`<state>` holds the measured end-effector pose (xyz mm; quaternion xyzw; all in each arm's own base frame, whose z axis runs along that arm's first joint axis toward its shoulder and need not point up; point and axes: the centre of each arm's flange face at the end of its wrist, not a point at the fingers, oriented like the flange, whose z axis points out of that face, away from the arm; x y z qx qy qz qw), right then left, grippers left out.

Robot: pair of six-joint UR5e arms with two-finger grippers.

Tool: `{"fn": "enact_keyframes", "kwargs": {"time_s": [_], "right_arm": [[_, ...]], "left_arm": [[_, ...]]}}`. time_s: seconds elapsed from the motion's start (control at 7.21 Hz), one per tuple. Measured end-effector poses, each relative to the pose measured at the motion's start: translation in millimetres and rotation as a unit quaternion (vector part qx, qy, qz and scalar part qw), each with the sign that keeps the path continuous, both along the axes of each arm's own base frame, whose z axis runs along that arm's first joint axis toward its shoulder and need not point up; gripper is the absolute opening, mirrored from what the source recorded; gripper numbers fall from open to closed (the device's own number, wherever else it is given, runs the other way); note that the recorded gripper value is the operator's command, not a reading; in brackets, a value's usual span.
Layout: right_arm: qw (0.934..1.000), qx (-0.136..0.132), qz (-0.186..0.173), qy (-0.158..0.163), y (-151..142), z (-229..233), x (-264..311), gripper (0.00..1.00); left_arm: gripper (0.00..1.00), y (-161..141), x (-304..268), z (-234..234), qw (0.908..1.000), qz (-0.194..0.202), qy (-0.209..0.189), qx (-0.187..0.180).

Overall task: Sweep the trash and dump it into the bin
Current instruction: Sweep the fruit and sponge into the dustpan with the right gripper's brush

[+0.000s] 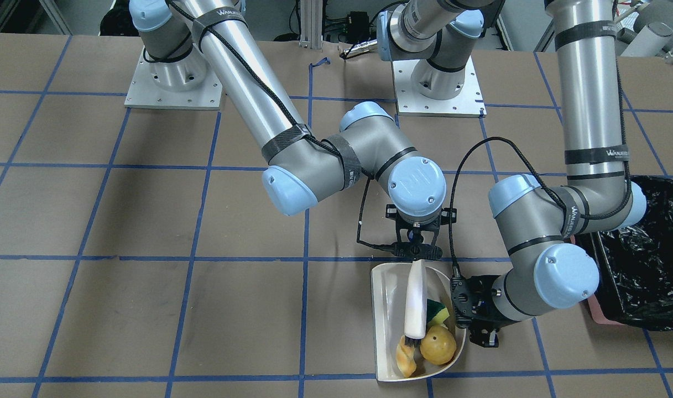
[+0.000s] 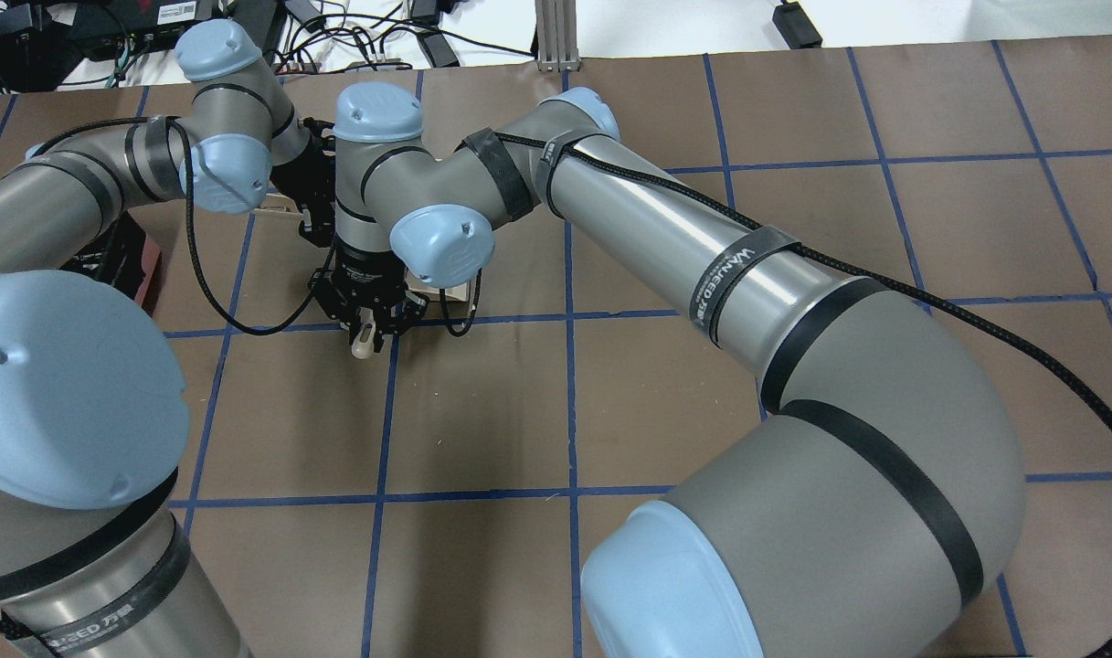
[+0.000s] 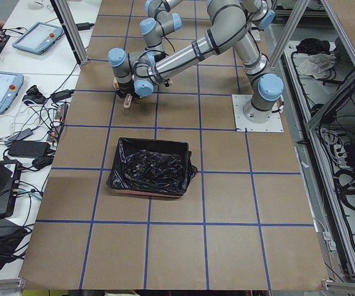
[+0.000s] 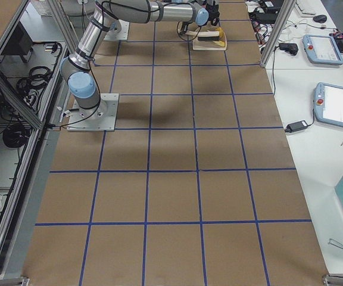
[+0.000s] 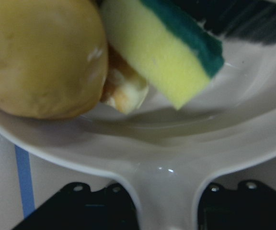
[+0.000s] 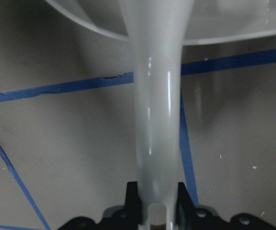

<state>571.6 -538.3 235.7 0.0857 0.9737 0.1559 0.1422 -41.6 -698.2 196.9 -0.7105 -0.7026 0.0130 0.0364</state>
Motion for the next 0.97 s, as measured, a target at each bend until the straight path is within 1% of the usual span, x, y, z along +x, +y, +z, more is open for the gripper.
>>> {"fn": "enact_keyframes", "kwargs": {"time_s": [0.28,0.69,0.97], "right_arm": [[1.0,-0.005,0.003,0.003,3.4,8.2,-1.0,0.13],[0.999,-0.005,0.026,0.036,8.7,20.7,-28.5,0.13],[0.9987,0.0,0.018,0.048,3.1,32.4,-63.2,0.13]], "left_arm": [[0.1,0.0,0.0,-0.4,1.0,-0.001,0.0,0.0],[0.09,0.0,0.2,-0.3,1.0,-0.001,0.001,0.0],[0.08,-0.1,6.6,0.5,1.0,0.002,0.002,0.0]]}}
